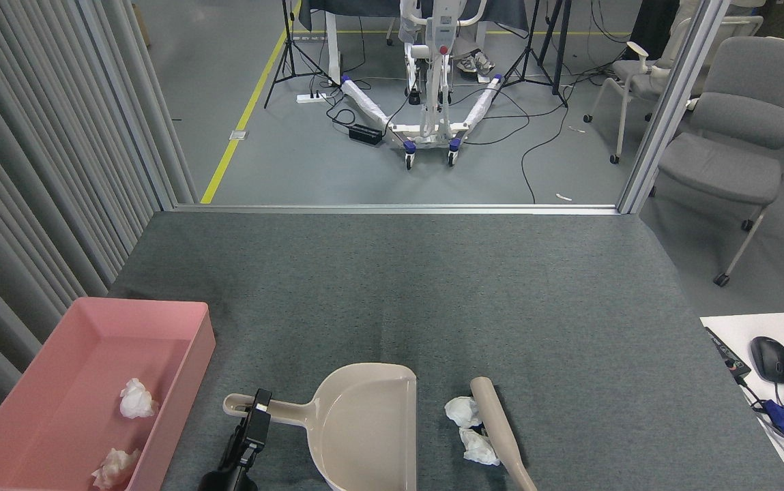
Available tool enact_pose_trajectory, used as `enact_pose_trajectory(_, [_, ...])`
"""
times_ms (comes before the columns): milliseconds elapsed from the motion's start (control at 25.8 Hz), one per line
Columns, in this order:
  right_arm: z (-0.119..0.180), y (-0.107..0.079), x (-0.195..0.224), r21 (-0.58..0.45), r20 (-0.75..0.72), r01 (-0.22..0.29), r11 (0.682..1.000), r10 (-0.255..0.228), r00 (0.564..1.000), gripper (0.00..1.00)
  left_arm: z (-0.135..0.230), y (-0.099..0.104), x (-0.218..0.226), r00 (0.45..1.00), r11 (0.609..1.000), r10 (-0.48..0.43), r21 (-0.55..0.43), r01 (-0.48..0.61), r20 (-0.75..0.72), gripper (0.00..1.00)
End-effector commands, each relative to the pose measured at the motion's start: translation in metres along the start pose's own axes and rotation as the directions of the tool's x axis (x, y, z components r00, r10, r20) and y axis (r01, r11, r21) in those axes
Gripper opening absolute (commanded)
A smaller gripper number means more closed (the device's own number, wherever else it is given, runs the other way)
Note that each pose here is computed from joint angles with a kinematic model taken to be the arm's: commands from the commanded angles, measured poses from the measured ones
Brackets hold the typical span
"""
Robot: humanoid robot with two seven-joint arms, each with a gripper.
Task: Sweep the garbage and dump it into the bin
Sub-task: 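Sweep the white paper balls with the brush into the dustpan, then lift the brush away and set it back down near the right gripper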
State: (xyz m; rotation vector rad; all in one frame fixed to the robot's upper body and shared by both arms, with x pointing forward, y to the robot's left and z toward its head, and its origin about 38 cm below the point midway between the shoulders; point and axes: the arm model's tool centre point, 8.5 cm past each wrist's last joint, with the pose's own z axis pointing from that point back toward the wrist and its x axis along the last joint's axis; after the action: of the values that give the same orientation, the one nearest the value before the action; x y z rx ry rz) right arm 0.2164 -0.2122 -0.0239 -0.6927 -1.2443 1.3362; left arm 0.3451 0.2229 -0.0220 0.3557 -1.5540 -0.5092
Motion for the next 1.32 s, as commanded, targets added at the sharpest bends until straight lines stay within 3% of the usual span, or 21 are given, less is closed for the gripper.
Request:
enact_pose_trajectory(0, [-0.003,0.004,0.015,0.008,0.031,-0.003,1.0,0.002,1.0,0.0,0.001,-0.001,0.001,1.0,1.0,0.002,-0.004,-0.002,0.02,0.4])
enact_pose_trajectory(310, [-0.031,0.008,0.101,0.017,0.135,0.041,0.999,-0.043,0.99,0.0,0.004,-0.002,0.001,0.999,1.0,0.001,-0.014,0.0,0.054,0.18])
enact_pose_trajectory(503, [-0.037,0.004,0.155,0.005,0.211,0.099,0.995,-0.098,0.972,0.0,0.005,-0.003,0.0,0.998,1.0,-0.004,-0.02,0.005,0.057,0.14])
enact_pose_trajectory(658, [-0.035,-0.007,0.168,-0.045,0.248,0.135,0.99,-0.12,0.961,0.0,0.006,-0.003,0.001,0.998,1.0,0.001,-0.02,0.001,0.069,0.13])
enact_pose_trajectory(813, [-0.032,-0.027,0.147,-0.164,0.239,0.151,0.975,-0.109,0.965,0.0,0.006,-0.003,0.002,0.997,1.0,0.0,-0.02,0.001,0.072,0.12])
enact_pose_trajectory(968, [-0.027,-0.047,0.087,-0.24,0.17,0.147,0.96,-0.107,0.98,0.0,0.005,-0.002,0.004,0.997,1.0,0.002,-0.016,-0.001,0.079,0.1])
enact_pose_trajectory(1277, [0.006,-0.068,-0.041,-0.278,-0.091,0.008,0.961,-0.035,0.995,0.0,0.008,0.001,0.008,0.994,1.0,0.02,-0.014,-0.019,0.103,0.03])
